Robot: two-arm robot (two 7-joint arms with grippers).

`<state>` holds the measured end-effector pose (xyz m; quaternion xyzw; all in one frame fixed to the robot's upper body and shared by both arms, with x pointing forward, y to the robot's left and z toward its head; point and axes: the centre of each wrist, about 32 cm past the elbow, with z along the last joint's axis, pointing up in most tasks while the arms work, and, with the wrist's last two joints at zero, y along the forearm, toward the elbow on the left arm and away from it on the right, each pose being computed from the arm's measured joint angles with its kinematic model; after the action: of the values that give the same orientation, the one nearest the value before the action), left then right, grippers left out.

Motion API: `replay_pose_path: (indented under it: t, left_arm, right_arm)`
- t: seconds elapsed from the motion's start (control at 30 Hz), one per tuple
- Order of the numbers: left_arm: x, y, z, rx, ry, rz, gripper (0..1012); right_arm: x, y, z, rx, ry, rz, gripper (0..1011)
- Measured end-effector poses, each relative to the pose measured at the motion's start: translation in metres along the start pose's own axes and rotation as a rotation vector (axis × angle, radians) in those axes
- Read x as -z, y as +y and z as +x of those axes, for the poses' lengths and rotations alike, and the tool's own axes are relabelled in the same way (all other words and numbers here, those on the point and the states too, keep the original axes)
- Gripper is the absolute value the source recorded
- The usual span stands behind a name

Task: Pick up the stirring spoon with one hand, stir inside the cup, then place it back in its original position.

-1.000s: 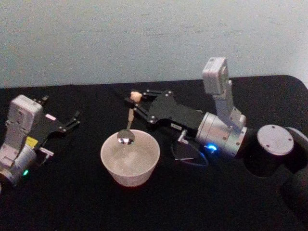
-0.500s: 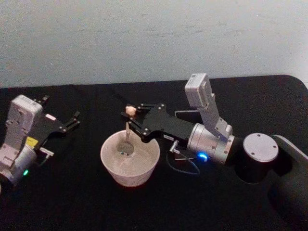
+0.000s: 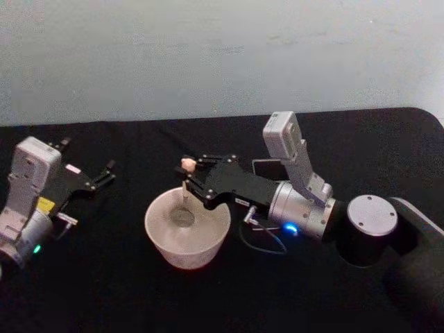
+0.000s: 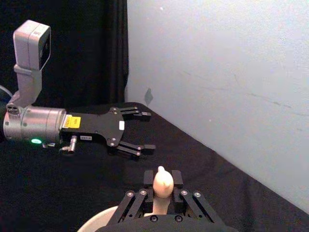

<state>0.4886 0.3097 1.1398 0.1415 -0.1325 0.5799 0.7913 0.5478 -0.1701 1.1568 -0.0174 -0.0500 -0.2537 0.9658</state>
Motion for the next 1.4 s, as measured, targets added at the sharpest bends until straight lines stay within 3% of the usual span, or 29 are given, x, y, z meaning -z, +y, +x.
replay_pose_path:
  t: [0.4, 0.73, 1.1, 1.4]
  left_arm:
    - [0.0000, 0.0000, 0.0000, 0.000, 0.000, 0.000, 1001]
    - [0.0000, 0.0000, 0.0000, 0.000, 0.000, 0.000, 1001]
    - [0.0000, 0.0000, 0.0000, 0.000, 0.000, 0.000, 1001]
    - [0.0000, 0.0000, 0.0000, 0.000, 0.000, 0.000, 1001]
  right_arm:
    - [-0.001, -0.017, 0.001, 0.017, -0.005, -0.012, 214]
    - [-0.002, -0.030, -0.005, -0.007, 0.003, -0.018, 214]
    - [-0.005, -0.019, -0.018, -0.069, 0.009, -0.010, 214]
    - [-0.006, -0.001, -0.017, -0.077, 0.003, -0.002, 214]
